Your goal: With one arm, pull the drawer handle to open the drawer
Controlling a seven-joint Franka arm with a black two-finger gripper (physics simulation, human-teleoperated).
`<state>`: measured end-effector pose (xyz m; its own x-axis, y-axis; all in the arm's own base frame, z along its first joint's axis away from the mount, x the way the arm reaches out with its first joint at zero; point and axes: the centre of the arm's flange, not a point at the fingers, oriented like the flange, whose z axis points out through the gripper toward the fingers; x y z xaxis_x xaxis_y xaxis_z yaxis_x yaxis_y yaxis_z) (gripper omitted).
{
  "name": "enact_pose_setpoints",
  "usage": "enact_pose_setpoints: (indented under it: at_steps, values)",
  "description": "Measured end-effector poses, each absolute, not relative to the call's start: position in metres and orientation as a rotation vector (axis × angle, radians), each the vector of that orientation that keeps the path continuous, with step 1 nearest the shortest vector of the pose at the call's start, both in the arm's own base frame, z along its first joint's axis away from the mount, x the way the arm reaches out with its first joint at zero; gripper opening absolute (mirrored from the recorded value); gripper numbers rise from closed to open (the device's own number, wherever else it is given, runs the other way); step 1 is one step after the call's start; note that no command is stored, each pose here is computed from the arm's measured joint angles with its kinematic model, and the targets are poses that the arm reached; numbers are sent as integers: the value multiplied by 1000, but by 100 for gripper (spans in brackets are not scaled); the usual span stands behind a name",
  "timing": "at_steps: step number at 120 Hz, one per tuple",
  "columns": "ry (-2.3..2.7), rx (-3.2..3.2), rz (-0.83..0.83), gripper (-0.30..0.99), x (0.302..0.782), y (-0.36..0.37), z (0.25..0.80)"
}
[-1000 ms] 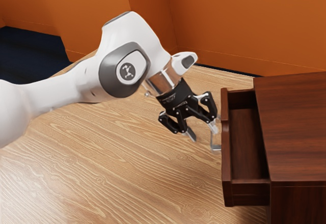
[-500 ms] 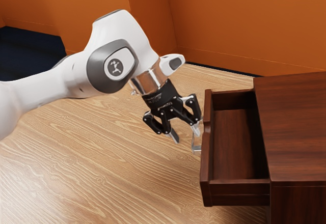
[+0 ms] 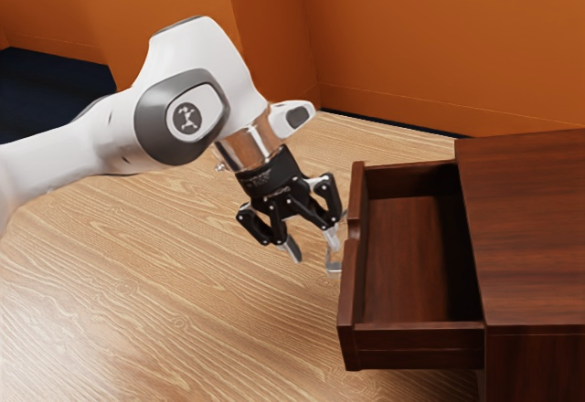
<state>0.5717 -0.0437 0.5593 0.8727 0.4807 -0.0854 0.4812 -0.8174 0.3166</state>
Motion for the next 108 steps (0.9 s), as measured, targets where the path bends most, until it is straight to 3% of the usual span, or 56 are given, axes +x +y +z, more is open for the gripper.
enact_pose_setpoints:
  at_steps: [108]
  values:
    - [728,2765,24,36,562,-38,568]
